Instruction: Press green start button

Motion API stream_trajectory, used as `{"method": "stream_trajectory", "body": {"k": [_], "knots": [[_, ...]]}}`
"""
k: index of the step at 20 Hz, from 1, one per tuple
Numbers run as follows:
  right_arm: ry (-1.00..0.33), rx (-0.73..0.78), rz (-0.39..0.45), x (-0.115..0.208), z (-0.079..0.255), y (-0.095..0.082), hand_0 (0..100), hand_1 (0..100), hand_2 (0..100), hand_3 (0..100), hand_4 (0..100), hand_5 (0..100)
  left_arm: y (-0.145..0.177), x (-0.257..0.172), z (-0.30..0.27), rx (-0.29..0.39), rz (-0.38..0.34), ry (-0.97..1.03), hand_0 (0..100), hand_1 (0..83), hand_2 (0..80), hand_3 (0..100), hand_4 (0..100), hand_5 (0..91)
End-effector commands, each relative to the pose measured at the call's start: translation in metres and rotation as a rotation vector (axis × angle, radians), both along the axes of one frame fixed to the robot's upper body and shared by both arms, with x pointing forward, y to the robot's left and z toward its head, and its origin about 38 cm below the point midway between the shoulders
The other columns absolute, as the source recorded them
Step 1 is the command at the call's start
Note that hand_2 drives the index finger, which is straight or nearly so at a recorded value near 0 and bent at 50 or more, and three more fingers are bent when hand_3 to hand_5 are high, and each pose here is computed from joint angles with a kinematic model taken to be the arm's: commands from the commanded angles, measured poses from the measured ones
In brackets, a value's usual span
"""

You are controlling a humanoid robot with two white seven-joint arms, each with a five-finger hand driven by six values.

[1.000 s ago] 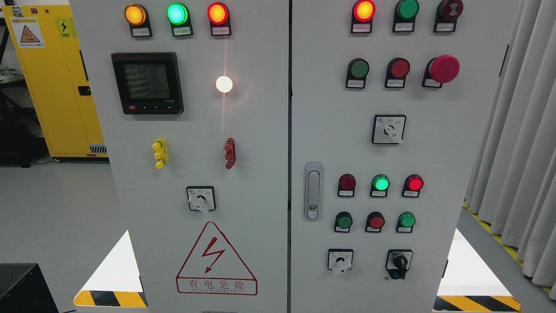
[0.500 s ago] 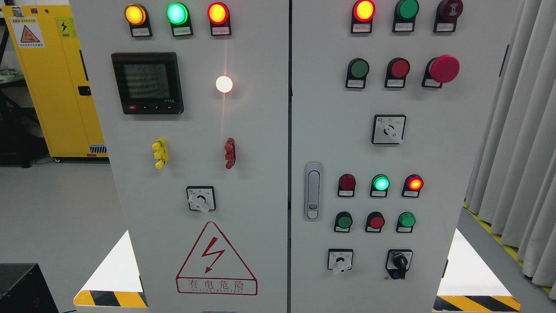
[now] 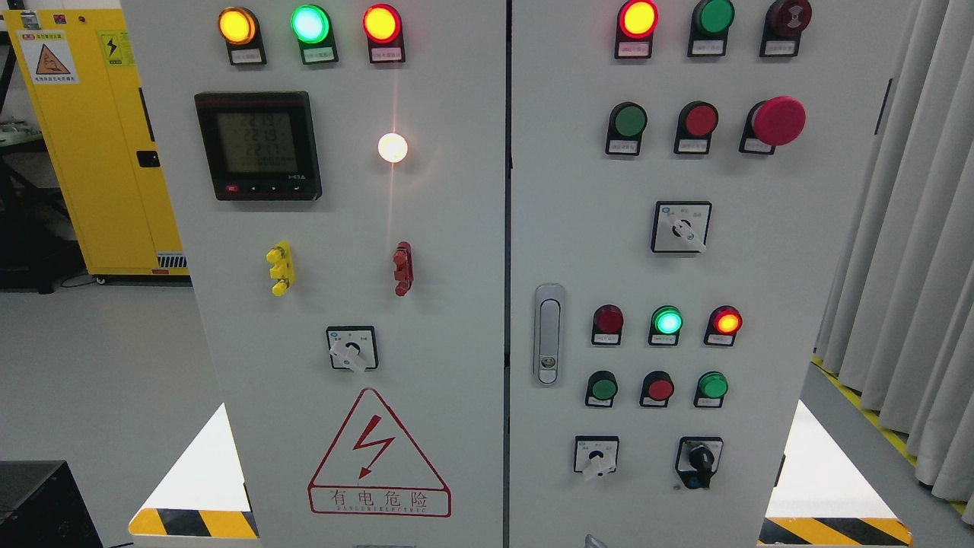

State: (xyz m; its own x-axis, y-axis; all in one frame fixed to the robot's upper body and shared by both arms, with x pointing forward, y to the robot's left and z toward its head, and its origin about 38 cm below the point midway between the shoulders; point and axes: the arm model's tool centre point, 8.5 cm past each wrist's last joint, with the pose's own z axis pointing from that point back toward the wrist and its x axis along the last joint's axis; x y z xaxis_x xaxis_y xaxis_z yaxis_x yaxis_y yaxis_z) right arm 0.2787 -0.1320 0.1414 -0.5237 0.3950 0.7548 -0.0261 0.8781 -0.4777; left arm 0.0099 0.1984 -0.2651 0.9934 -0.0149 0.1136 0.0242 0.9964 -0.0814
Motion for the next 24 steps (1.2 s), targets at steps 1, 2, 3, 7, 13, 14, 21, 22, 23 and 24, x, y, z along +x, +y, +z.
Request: {"method": "stream_trajectory", "body": {"k": [1, 2, 3, 7, 13, 14, 21, 22, 23, 24], "knots": [[-0.118, -0.341, -0.174, 0.028, 0.017, -0.033, 51, 77, 0, 45, 54, 52, 0.0, 0.0, 0.0, 0.001, -0.001, 0.0, 12, 55.6, 0.0, 0, 0, 0.0], [-0.141, -0.378, -0.193, 0.034, 0.023, -0.035, 52, 78, 0, 55, 64, 64, 0.0, 0.001, 0.0, 0.0, 0.0, -0.001, 12, 55.6, 0.0, 0, 0, 0.0], [-0.158, -0.412, -0.214, 0.038, 0.027, -0.036, 52, 79, 0, 55, 65, 64, 0.0, 0.0, 0.0, 0.0, 0.0, 0.0, 12, 55.6, 0.0, 0, 0, 0.0], [-0.198, -0.492, -0.281, 0.055, 0.043, -0.04, 54, 84, 0, 90, 97, 97, 0.0, 0.0, 0.0, 0.0, 0.0, 0.0, 12, 55.6, 0.0, 0, 0, 0.0], [-0.191, -0.489, -0.351, 0.086, 0.059, -0.049, 57, 88, 0, 100, 100, 100, 0.0, 0.0, 0.0, 0.0, -0.001, 0.0, 12, 55.6, 0.0, 0, 0, 0.0], [-0.193, -0.491, -0.353, 0.087, 0.06, -0.049, 57, 89, 0, 100, 100, 100, 0.0, 0.0, 0.0, 0.0, -0.001, 0.0, 12, 55.6, 0.0, 0, 0, 0.0], [-0.229, -0.605, -0.372, 0.089, 0.062, -0.038, 57, 94, 0, 100, 100, 100, 0.0, 0.0, 0.0, 0.0, 0.0, 0.0, 12, 55.6, 0.0, 0, 0, 0.0], [-0.231, -0.608, -0.368, 0.09, 0.063, -0.037, 57, 94, 0, 100, 100, 100, 0.0, 0.0, 0.0, 0.0, 0.0, 0.0, 12, 55.6, 0.0, 0, 0, 0.0], [-0.234, -0.609, -0.368, 0.091, 0.065, -0.036, 58, 94, 0, 100, 100, 100, 0.0, 0.0, 0.0, 0.0, 0.0, 0.0, 12, 55.6, 0.0, 0, 0, 0.0], [-0.237, -0.614, -0.369, 0.093, 0.066, -0.035, 58, 94, 0, 100, 100, 100, 0.0, 0.0, 0.0, 0.0, 0.0, 0.0, 12, 55.6, 0.0, 0, 0, 0.0]]}}
